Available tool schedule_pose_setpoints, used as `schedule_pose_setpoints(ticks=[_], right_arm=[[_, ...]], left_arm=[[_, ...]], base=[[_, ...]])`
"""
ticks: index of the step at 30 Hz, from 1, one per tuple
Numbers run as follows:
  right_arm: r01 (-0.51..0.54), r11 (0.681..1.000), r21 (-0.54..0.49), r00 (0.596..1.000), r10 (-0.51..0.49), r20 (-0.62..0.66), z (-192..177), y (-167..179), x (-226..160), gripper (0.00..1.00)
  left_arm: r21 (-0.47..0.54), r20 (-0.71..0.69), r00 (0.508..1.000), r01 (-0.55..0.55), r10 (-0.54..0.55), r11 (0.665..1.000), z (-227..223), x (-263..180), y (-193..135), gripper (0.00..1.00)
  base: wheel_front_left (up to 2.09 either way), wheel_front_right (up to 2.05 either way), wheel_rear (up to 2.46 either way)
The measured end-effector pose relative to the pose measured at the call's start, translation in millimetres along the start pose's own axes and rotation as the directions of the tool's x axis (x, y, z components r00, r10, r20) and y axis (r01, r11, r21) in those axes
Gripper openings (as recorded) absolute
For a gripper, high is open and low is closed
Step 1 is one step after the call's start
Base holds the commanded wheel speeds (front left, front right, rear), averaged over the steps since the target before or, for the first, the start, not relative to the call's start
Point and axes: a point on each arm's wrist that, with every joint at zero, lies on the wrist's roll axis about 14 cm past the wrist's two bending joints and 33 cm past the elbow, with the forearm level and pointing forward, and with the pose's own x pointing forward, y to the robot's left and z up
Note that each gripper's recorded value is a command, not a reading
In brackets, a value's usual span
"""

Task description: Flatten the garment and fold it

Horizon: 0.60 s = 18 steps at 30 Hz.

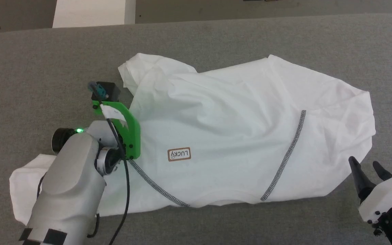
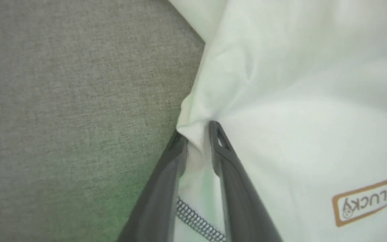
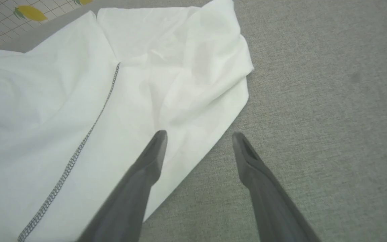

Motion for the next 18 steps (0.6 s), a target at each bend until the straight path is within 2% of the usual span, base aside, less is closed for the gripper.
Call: schedule_pose_setpoints(ticks=[3, 8, 14, 18], right_arm=[[0.001, 1.0, -0.003, 1.0, -0.001, -0.008, -1, 0, 3, 1.0], [0.0, 1.0, -0.009, 1.0, 0.0, -0.015, -2, 2, 7, 1.0], [0.011, 1.0, -0.013, 0.999, -0.011, -0.038, -8, -1, 12, 1.0], [0.021, 1.0, -0.016, 0.999, -0.021, -0.048, -10, -4, 17, 1.0]], left_arm=[[-0.059, 0.061, 0.998, 0.009, -0.006, 0.998, 13, 3, 2, 0.0], [-0.119, 0.177, 0.983, -0.026, 0.047, 0.993, 45, 2, 19, 0.0], [-0.119, 0.323, 0.937, -0.099, 0.133, 0.988, 92, -1, 46, 0.0], [-0.126, 0.305, 0.943, -0.102, 0.136, 0.987, 88, 13, 48, 0.0]], base=[[0.0, 0.0, 0.0], [0.0, 0.0, 0.0], [0.0, 0.0, 0.0], [0.0, 0.0, 0.0]])
